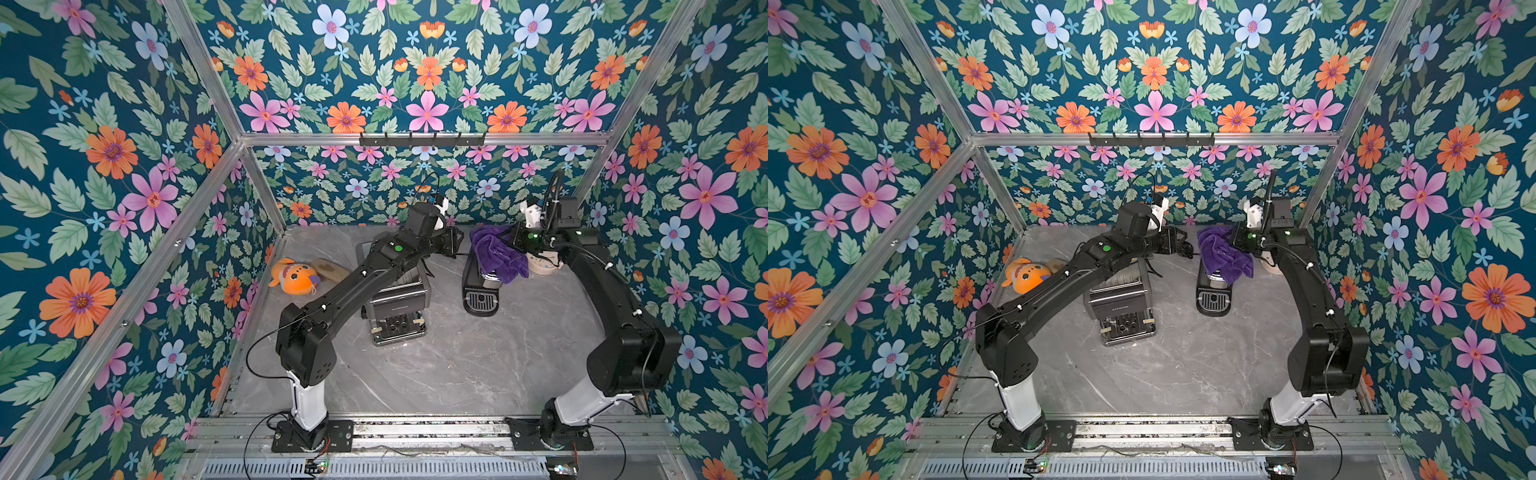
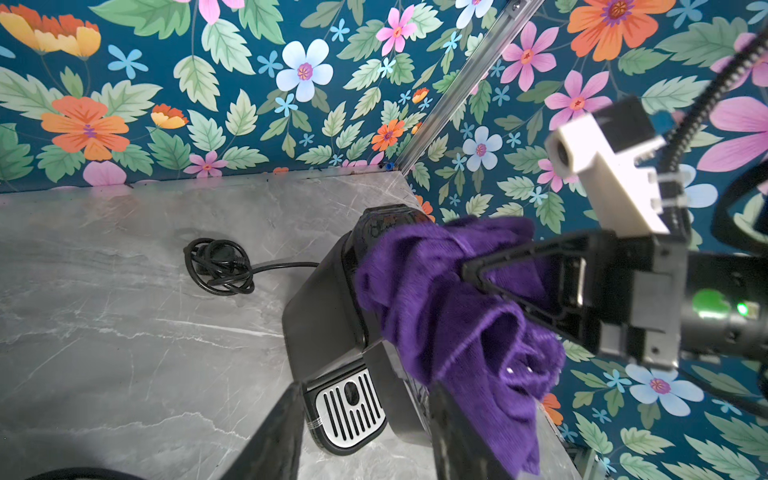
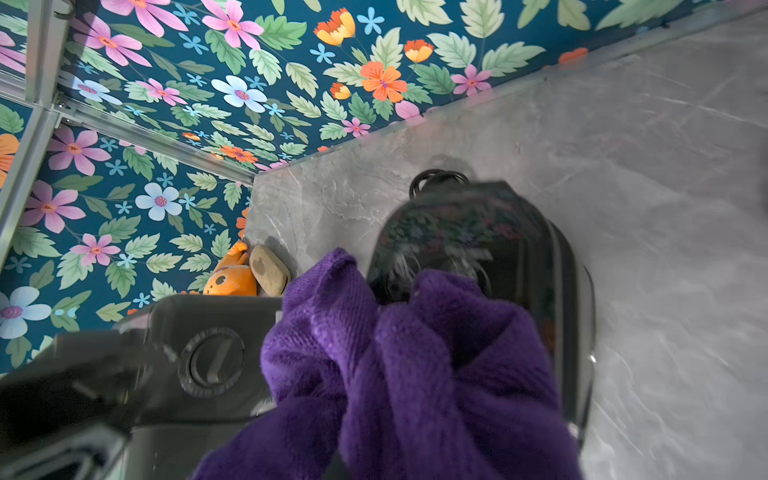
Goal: Wipe the surface of a coffee machine
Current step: Wipe the dirt from the surface of the coffee machine.
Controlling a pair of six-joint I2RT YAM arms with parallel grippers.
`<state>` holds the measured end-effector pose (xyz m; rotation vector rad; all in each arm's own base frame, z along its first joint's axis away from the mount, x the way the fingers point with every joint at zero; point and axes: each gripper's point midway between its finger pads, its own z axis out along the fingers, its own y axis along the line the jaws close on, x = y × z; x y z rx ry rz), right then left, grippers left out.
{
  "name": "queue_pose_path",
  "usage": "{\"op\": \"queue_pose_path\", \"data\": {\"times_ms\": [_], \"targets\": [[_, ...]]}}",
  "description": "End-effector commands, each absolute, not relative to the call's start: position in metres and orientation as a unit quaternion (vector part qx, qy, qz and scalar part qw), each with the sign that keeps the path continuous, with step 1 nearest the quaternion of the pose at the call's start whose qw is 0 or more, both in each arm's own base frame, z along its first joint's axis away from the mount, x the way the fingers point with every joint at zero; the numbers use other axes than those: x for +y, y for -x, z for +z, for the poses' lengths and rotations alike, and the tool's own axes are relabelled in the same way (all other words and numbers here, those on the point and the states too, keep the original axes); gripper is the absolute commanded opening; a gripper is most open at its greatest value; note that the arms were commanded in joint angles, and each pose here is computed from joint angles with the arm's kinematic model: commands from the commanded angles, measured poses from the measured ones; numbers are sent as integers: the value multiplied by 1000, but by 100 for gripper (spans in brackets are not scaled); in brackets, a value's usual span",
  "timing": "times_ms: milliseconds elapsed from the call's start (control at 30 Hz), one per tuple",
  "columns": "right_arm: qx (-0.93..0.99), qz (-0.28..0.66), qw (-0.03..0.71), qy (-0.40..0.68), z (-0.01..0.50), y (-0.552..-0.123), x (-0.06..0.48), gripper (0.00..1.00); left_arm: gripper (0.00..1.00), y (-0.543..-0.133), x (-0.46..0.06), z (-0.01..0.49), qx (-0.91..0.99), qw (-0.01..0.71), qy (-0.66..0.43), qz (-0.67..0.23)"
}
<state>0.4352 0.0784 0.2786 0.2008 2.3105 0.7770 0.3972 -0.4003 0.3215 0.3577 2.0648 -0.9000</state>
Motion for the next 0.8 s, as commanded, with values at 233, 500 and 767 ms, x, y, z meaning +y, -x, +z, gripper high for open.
{"op": "queue_pose_path", "data": {"times_ms": [233, 500, 767], "targets": [[873, 277, 362, -173, 259, -444, 22, 0, 50, -396, -404, 324, 817, 418, -148, -370], [878, 290, 319, -209, 197, -465, 16, 0, 50, -394, -408, 315, 821, 401, -152, -378], [890, 309, 253, -219, 140, -452, 27, 0, 50, -393, -412, 316, 820, 396, -152, -384]]}}
